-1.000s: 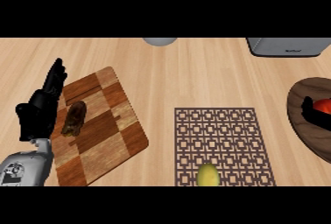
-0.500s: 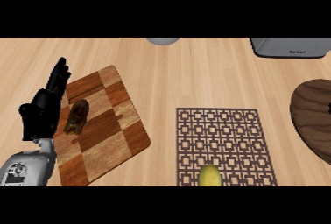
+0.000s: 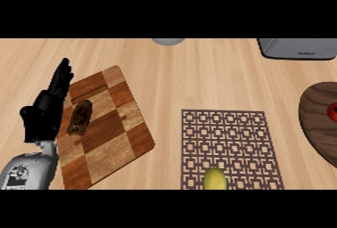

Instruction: Pick the tomato from the placemat and place it in the bowl

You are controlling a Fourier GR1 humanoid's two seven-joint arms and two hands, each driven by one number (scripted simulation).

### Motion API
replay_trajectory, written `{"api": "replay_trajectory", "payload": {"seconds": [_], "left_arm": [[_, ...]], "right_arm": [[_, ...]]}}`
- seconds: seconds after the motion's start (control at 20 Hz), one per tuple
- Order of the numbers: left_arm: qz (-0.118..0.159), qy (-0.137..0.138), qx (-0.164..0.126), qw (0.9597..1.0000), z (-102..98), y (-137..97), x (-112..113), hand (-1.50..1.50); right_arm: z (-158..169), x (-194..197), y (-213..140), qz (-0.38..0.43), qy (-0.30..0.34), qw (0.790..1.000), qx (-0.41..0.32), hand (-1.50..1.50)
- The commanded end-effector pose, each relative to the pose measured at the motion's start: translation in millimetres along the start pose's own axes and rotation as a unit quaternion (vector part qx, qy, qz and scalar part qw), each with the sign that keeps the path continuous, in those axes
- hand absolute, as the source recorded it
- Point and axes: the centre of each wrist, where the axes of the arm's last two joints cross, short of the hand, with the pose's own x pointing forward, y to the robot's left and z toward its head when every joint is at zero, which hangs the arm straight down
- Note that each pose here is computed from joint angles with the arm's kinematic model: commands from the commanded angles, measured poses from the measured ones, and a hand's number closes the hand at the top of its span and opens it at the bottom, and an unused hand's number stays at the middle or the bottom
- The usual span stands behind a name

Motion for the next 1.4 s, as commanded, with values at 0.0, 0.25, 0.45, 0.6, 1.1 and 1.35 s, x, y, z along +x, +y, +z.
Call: {"api": "replay_trajectory", "payload": {"seconds": [0.0, 0.25, 0.45, 0.6, 1.1, 1.35], "left_arm": [[0.007, 0.004, -0.004, 1.0, -4.4, -2.3, 6.5, 0.0], [0.007, 0.01, 0.003, 0.9999, 2.0, -1.2, 1.9, 0.0], [-0.003, 0.008, 0.008, 0.9999, -1.8, -5.6, -0.5, 0.0], [0.004, 0.014, 0.01, 0.9998, -3.6, -3.4, 7.7, 0.0], [-0.011, 0.02, 0.016, 0.9996, 8.9, 9.6, -4.0, 0.0], [-0.007, 0.015, 0.013, 0.9998, 1.7, 17.5, -2.4, 0.0]], "right_arm": [[0.8, -5.4, 10.7, -0.066, -0.033, 0.997, 0.012, -1.5], [-12.3, -14.5, -15.9, -0.129, -0.032, 0.991, -0.02, -1.5], [-3.6, -41.4, -31.7, -0.154, -0.031, 0.987, -0.033, -1.5], [6.3, -65.8, -49.4, -0.182, -0.02, 0.983, -0.018, -1.5], [41.5, -124.3, -117.7, -0.267, -0.052, 0.962, 0.017, -1.5], [89.5, -161.1, -130.9, -0.26, -0.058, 0.963, 0.046, -1.5]]}}
